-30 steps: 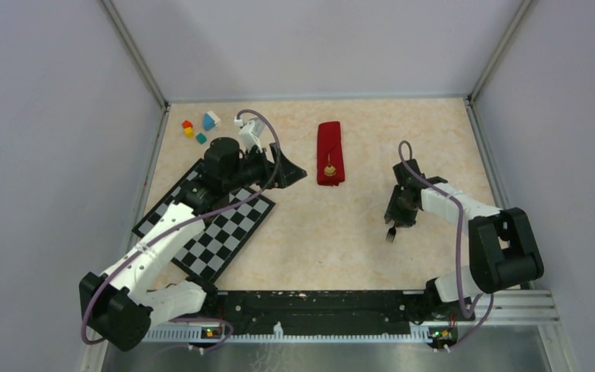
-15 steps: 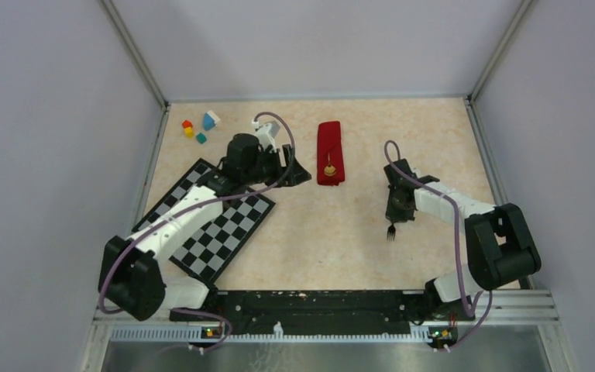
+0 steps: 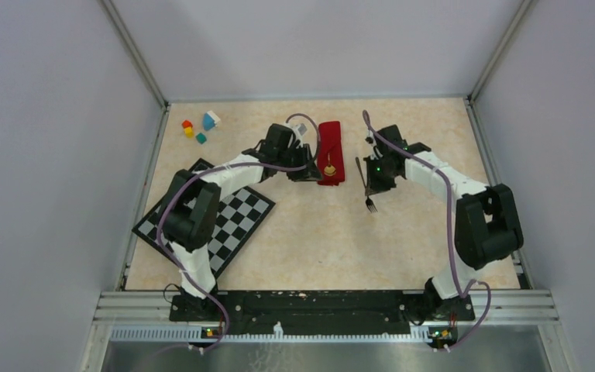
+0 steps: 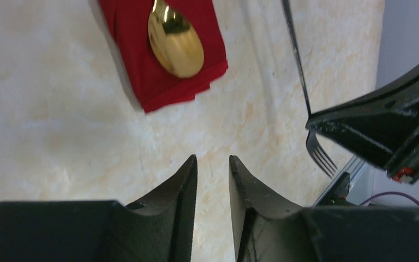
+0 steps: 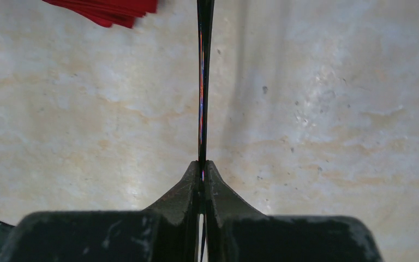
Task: Fold the napkin into a case and place the utensils inside
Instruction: Pick up the fork from the center of the board, then insert the fork into the folded napkin.
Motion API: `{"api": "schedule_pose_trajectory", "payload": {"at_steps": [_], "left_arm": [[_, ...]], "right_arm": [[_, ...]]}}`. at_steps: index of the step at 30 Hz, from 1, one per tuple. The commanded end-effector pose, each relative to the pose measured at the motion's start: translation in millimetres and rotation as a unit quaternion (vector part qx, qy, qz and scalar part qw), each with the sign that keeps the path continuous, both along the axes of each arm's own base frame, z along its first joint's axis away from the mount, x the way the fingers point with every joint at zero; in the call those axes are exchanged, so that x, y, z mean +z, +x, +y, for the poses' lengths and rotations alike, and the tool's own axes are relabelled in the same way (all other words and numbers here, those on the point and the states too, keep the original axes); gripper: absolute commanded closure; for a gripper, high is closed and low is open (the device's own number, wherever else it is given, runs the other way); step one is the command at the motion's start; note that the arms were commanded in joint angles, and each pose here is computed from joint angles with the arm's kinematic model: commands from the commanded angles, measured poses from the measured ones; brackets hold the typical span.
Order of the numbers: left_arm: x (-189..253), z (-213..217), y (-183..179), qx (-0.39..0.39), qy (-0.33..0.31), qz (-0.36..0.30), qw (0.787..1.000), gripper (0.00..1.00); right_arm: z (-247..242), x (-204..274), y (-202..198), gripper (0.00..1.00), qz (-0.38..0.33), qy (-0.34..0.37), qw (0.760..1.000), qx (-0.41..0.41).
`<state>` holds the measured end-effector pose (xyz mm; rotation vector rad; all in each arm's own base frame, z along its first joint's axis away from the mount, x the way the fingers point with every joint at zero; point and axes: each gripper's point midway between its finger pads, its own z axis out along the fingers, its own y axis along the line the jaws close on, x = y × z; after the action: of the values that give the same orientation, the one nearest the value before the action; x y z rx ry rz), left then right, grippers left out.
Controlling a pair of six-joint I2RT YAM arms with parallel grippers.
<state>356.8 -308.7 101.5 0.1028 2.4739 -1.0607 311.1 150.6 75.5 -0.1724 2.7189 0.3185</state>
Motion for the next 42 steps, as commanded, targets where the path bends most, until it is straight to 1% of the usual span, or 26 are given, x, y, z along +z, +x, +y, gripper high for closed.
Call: {"api": "schedule_pose_trajectory", "payload": {"at_steps": [1,3,7,14,27,32,42], "left_arm": [[20.2,-20.6,38.5,-0.001,-0.023,-0.036,0.999,0.71],[12.1,-24.6,44.9,0.0,-0.023,-0.029,0.999,0.76],[-3.3,-28.4,55.5,0.005,-0.015,-0.022,1.0,0.82],[-26.5,-28.0,65.0,0.011,0.006,-0.015,1.0,0.87],[-61.6,-20.8,53.9,0.011,0.026,0.011,1.0,0.89],[-70.1,-18.7,49.4,0.012,0.027,0.017,0.999,0.9],[-81.6,-14.9,44.9,0.012,0.037,0.025,0.999,0.92]], "right_arm": [[29.4,19.0,6.3,1.0,0.033,0.05,0.997,0.041],[30.3,22.2,11.0,1.0,0.036,0.048,0.998,0.037],[39.6,22.9,18.6,1.0,0.045,0.054,0.996,0.045],[53.8,18.1,29.3,1.0,0.051,0.057,0.996,0.047],[63.7,5.2,50.6,1.0,0.063,0.052,0.996,0.023],[64.3,0.6,58.7,1.0,0.062,0.044,0.997,0.014],[73.9,-5.0,76.5,1.0,0.059,0.051,0.997,0.0]]}}
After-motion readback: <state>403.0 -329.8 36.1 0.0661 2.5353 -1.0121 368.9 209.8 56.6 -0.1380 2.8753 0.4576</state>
